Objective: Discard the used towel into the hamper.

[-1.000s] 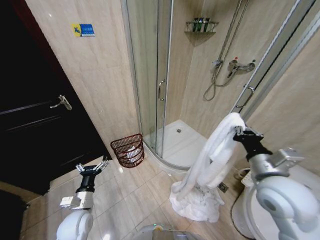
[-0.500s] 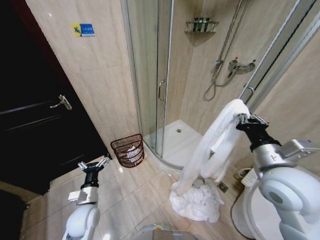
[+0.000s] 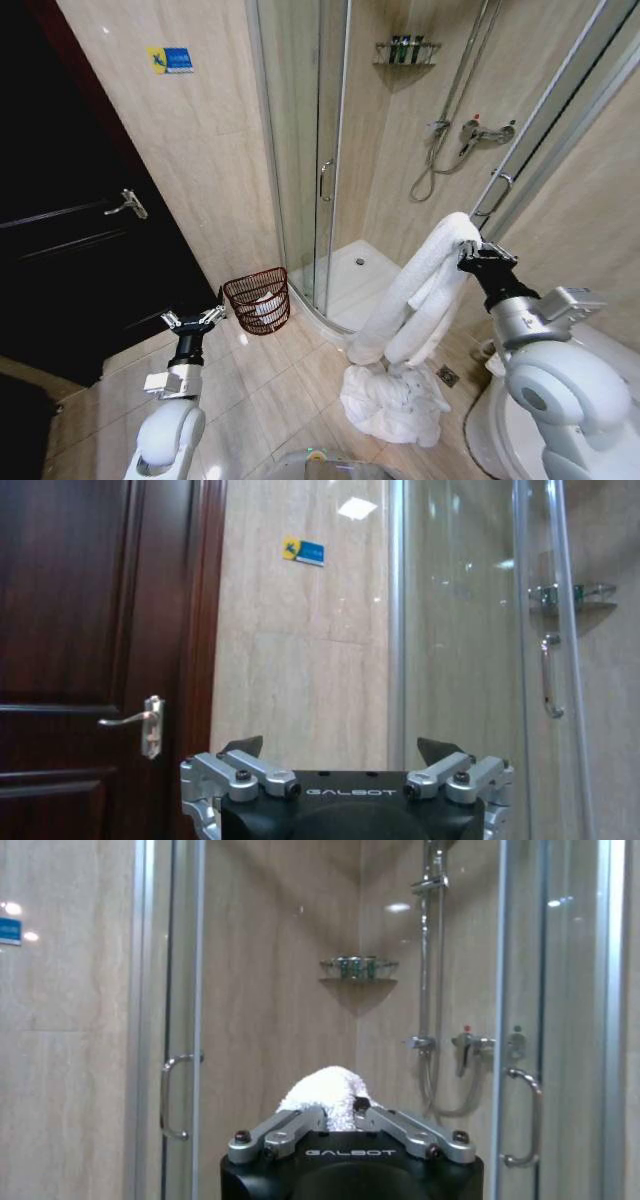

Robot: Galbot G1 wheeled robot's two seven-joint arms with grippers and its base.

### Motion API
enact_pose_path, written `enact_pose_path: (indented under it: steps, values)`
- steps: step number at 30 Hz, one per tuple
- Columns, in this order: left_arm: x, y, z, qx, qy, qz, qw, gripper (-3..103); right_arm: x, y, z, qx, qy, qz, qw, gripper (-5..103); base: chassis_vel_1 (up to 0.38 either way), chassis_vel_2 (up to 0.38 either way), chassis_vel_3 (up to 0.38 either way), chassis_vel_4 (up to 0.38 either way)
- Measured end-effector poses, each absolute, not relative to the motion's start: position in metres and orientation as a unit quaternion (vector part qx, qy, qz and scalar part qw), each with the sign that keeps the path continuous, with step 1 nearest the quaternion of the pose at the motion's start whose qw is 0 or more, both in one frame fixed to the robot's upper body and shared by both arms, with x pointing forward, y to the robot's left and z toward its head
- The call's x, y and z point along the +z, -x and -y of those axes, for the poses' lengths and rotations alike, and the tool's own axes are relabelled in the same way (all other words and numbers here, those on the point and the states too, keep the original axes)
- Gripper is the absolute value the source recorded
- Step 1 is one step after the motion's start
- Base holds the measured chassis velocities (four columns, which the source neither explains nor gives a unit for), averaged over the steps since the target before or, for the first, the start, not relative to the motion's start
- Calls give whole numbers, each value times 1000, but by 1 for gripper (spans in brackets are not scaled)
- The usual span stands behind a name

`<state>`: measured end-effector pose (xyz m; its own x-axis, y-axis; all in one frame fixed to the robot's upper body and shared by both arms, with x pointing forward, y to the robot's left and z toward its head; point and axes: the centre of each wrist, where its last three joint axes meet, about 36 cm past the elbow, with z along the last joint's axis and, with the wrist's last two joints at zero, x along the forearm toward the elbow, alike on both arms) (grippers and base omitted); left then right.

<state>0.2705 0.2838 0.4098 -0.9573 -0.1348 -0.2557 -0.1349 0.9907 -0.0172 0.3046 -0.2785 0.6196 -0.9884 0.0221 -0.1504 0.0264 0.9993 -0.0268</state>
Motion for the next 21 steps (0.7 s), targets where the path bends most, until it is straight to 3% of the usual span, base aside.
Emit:
enact_pose_path:
  steps: [21]
  values:
    - [425,-265,-283,8,64,-984,165,100,617,-297,295,-45,-45,-995,82,5,99,97,96,93]
